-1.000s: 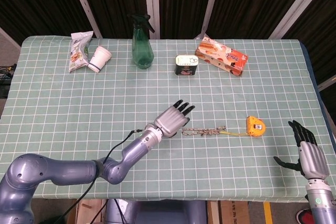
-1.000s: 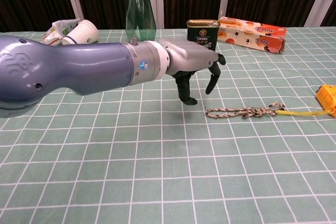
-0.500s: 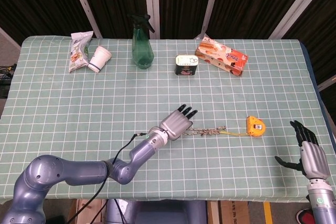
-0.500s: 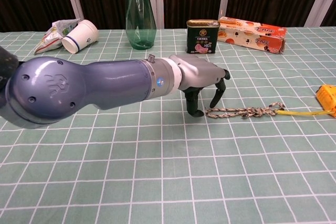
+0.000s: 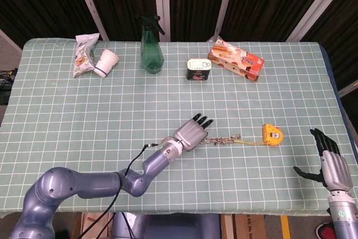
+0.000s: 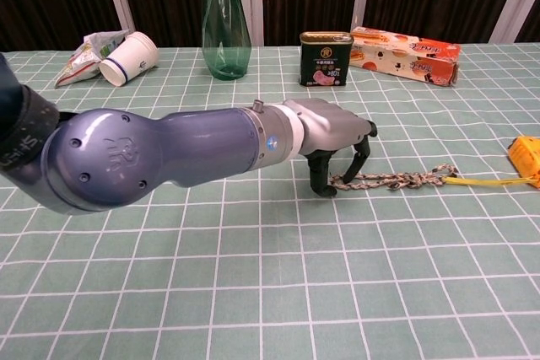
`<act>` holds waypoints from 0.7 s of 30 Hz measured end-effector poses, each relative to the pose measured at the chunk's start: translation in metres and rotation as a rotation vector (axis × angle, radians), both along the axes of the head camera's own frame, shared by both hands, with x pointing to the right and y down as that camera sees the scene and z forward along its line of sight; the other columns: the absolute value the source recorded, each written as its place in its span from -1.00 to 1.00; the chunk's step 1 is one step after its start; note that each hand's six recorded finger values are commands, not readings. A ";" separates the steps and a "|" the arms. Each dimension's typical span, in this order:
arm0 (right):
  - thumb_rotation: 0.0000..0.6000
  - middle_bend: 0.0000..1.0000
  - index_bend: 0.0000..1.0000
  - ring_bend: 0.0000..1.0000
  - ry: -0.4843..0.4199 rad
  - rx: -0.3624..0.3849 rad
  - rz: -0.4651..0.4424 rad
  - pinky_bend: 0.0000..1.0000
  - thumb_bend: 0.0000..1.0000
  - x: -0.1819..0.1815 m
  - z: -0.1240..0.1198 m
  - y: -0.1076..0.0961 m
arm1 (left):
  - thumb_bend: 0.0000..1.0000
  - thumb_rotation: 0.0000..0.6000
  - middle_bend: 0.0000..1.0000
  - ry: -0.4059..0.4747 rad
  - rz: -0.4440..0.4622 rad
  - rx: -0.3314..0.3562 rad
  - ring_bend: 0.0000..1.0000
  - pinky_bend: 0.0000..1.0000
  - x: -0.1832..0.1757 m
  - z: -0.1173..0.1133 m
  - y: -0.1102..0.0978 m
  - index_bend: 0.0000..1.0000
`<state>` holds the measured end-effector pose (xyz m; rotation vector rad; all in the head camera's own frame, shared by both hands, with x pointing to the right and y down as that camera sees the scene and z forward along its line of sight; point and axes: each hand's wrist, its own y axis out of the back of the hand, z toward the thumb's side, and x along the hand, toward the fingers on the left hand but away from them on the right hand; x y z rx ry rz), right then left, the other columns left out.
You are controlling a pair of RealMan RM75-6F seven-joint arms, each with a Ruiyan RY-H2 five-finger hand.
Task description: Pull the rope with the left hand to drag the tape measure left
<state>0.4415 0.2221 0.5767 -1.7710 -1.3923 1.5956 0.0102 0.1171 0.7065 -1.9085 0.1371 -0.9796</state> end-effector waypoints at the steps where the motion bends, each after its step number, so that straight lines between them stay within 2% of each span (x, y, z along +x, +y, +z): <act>1: 1.00 -1.00 -1.00 -1.00 0.000 0.000 0.000 -1.00 -0.63 0.000 0.000 0.000 | -0.14 1.00 -1.00 0.000 -0.001 0.000 -1.00 -1.00 0.000 0.000 0.000 0.04; 21: 1.00 -1.00 -1.00 -1.00 -0.001 -0.001 0.001 -1.00 -0.63 0.000 0.000 0.000 | 0.03 1.00 -0.99 0.002 -0.005 -0.002 -1.00 -1.00 -0.001 0.005 0.001 0.11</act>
